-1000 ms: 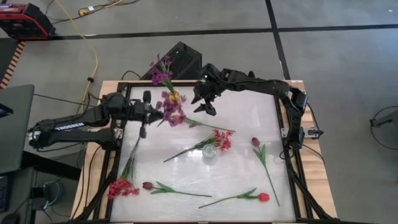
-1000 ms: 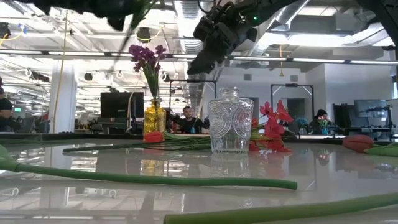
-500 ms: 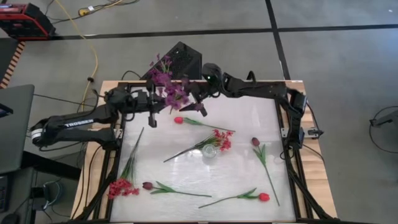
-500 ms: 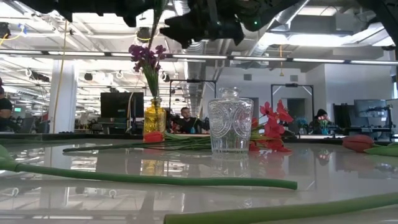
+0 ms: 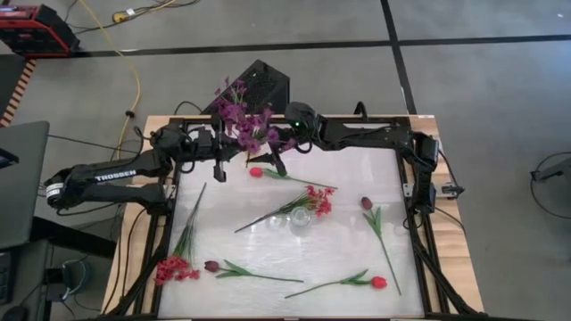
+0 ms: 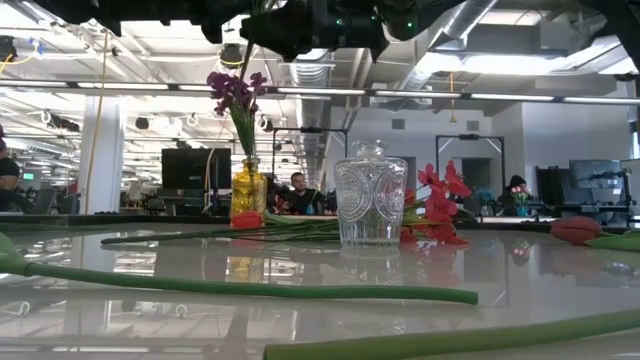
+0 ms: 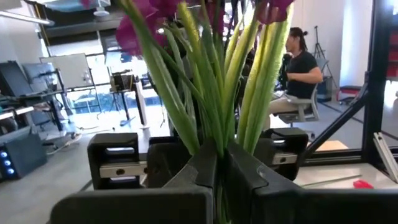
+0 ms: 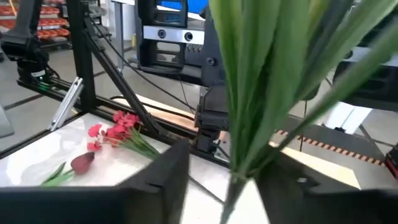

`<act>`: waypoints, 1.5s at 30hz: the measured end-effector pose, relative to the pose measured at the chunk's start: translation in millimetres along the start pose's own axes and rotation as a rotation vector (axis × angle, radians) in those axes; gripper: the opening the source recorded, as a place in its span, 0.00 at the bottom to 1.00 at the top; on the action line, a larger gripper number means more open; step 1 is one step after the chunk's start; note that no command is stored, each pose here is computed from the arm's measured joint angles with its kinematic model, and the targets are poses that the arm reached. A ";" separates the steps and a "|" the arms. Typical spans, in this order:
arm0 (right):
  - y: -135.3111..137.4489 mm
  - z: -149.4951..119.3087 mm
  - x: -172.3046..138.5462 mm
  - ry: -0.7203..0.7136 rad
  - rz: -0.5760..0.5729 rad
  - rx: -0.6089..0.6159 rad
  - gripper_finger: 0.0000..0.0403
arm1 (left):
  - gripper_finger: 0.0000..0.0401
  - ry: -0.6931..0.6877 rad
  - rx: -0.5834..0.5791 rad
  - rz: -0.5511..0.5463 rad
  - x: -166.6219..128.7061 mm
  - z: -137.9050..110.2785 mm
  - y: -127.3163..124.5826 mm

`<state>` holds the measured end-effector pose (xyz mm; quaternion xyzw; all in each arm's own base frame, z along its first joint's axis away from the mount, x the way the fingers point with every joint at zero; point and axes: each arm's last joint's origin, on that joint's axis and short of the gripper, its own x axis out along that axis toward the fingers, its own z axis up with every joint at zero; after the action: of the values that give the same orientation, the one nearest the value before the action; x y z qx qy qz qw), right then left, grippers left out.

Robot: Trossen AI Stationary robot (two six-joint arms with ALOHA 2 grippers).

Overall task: Sort flowers into vase by color
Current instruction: Put the purple flowers into the yellow vase

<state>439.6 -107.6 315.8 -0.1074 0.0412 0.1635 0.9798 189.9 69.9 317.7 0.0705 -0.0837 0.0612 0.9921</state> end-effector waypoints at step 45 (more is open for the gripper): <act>-71.6 -52.7 -20.0 -0.031 -0.413 0.078 0.10 | 0.46 0.564 -0.048 0.474 -74.8 -47.4 -9.6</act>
<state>441.9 -191.7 280.9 -0.0731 0.0095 -0.0412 0.9964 125.5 59.4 257.1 0.0061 0.1774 0.3043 0.9359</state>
